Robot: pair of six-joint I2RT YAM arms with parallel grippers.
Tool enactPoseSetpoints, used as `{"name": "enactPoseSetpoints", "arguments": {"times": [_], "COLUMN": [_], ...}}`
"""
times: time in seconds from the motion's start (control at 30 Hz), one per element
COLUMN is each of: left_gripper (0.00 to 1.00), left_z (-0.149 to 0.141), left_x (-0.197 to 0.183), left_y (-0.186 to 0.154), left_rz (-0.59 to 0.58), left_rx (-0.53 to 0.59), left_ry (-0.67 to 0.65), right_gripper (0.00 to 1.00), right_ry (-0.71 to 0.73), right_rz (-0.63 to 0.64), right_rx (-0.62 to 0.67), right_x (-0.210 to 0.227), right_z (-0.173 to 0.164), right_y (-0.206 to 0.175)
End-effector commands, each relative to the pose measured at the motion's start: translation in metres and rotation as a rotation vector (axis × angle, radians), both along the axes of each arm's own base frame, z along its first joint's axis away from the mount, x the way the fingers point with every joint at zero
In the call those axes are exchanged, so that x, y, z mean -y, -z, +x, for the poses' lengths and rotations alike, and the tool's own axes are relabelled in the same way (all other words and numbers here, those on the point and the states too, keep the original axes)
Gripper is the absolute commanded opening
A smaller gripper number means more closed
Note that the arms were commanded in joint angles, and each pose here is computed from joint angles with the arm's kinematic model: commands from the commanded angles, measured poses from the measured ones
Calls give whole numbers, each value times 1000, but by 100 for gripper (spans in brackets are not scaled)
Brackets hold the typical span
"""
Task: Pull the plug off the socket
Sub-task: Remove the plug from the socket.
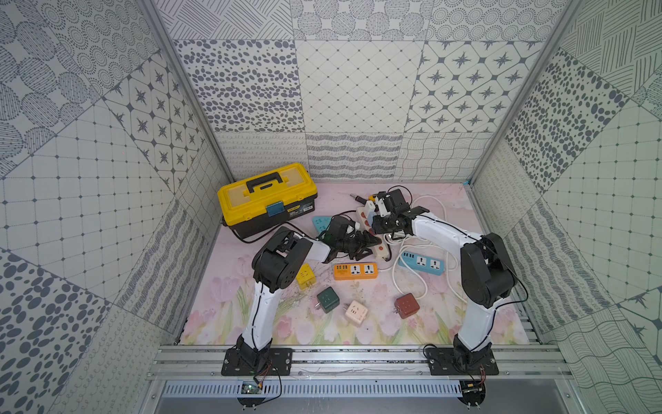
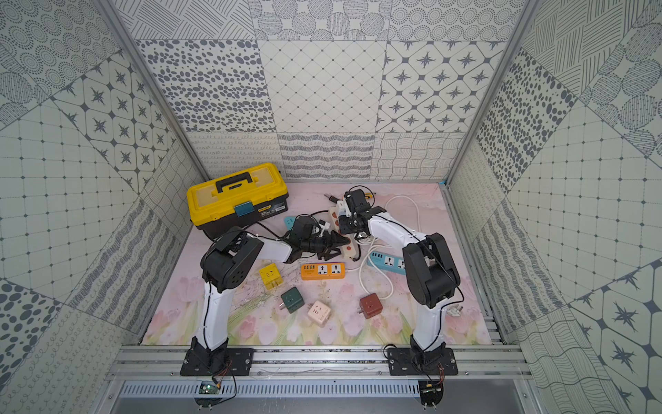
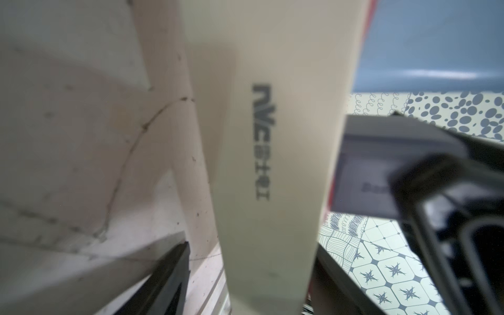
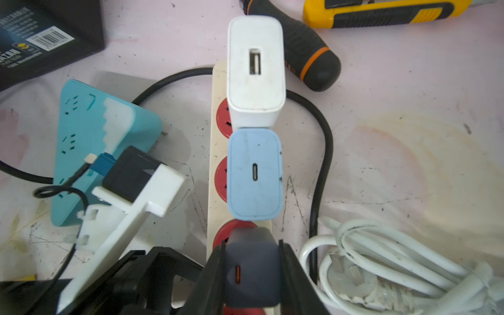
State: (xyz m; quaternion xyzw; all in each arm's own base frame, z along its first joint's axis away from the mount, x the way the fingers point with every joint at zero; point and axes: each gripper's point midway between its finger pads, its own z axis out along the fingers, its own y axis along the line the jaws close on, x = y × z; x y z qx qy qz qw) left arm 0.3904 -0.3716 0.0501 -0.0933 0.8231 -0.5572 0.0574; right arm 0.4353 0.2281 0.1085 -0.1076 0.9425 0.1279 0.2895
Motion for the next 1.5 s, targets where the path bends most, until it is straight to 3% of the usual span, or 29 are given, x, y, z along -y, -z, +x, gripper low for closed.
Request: {"name": "enactPoseSetpoints", "arguments": {"times": [0.0, 0.07, 0.17, 0.23, 0.27, 0.33, 0.4, 0.63, 0.7, 0.77, 0.87, 0.9, 1.03, 1.17, 1.3, 1.4, 1.47], "left_gripper": [63, 57, 30, 8, 2, 0, 0, 0, 0, 0, 0, 0, 0, 0, 0, 0, 0], "left_z": [0, 2, 5, 5, 5, 5, 5, 7, 7, 6, 6, 4, -1, -3, -4, -6, -6], "left_x": [5, 5, 8, 7, 7, 6, 5, 7, 7, 6, 0, -5, -19, -15, -20, -21, -23], "left_y": [1, 2, -1, -3, -2, -2, -1, -1, -1, 2, 16, 27, 58, 70, 76, 77, 79], "left_rz": [-9, -11, -53, -60, -57, -54, -56, -67, -67, -61, -21, 10, 41, 5, 23, 47, 56], "left_rx": [23, 26, 25, 25, 24, 25, 21, 18, 15, 10, -25, -55, -142, -189, -188, -185, -194], "left_ry": [2, -7, -16, -22, -24, -29, -36, -36, -37, -41, -74, -96, -186, -185, -194, -187, -191], "right_gripper": [0, 0, 3, 32, 40, 54, 59, 60, 59, 48, 3, 0, 0, 0, 0, 0, 0], "right_ry": [-7, -15, -41, -46, -45, -44, -52, -50, -45, -49, -48, -44, -48, -37, -5, -19, -18], "right_rz": [76, 87, 126, 112, 99, 57, 40, 17, 10, 13, 46, 66, 191, 356, 447, 418, 311], "right_rx": [112, 107, 79, 50, 42, 31, 6, -26, -28, -30, 22, 56, 109, 94, 63, 41, 51], "right_x": [-14, -17, -24, -22, -20, -14, -13, -13, -13, -13, -15, -15, -18, -9, 0, -1, 1], "right_z": [20, 19, 13, 8, 7, 7, 5, 10, 12, 11, 12, 15, 28, 39, 42, 37, 32], "right_y": [-29, -29, -23, -13, -8, 4, 13, 31, 34, 35, 20, 6, -61, -96, -92, -78, -66]}}
